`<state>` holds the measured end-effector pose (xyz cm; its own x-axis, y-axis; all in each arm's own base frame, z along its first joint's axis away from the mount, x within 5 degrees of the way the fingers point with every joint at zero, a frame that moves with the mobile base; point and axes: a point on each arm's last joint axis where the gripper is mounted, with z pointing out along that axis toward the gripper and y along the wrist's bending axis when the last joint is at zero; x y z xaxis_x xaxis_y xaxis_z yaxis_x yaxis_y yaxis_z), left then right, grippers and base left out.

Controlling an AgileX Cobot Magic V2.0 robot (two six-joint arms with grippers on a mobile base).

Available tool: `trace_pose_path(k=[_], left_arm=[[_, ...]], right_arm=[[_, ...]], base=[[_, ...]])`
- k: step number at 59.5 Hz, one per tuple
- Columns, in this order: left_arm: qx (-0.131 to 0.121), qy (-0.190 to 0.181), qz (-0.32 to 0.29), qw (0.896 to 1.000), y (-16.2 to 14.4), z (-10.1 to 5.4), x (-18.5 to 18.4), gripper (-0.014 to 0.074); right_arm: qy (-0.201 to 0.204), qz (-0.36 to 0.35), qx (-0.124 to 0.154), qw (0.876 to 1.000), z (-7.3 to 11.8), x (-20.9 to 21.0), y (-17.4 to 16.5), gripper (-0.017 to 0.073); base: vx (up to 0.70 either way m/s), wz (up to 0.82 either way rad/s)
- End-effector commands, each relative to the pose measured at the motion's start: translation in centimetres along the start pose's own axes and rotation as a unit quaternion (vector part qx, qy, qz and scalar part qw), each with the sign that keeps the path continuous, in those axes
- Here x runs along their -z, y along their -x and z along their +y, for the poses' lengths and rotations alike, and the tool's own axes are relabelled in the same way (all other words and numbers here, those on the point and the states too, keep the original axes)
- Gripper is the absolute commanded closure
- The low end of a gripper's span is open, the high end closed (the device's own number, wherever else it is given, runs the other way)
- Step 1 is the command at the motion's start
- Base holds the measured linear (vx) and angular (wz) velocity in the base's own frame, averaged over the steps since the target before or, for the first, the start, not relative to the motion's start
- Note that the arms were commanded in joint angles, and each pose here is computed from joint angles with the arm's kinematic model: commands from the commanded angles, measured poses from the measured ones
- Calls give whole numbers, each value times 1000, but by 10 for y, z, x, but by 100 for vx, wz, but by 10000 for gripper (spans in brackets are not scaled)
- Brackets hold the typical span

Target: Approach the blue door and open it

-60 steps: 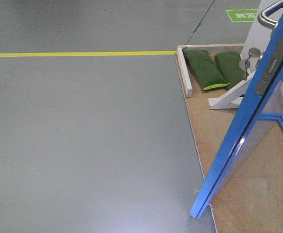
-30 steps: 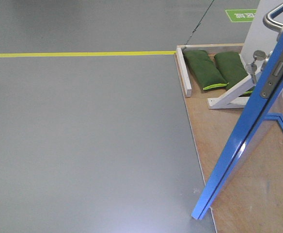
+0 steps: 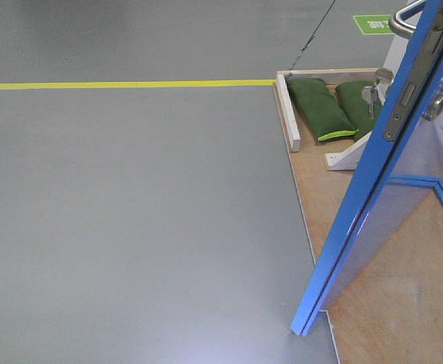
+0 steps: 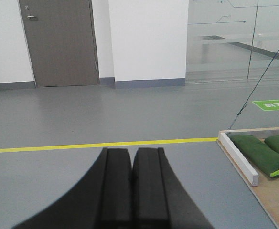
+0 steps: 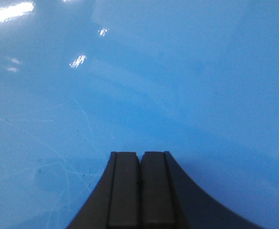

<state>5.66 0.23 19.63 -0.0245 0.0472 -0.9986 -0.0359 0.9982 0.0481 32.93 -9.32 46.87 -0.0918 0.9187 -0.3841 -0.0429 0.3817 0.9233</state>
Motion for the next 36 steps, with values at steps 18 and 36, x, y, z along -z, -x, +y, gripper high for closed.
trace_pose_path(k=[18, 36], left_arm=[[4, 0, -62, 998, 17, 0, 3, 521], [4, 0, -62, 998, 17, 0, 3, 521]], right_arm=[[32, -5, 7, 999, 21, 10, 0, 561], [32, -5, 7, 999, 21, 10, 0, 561]], base=[[0, 0], [0, 0]])
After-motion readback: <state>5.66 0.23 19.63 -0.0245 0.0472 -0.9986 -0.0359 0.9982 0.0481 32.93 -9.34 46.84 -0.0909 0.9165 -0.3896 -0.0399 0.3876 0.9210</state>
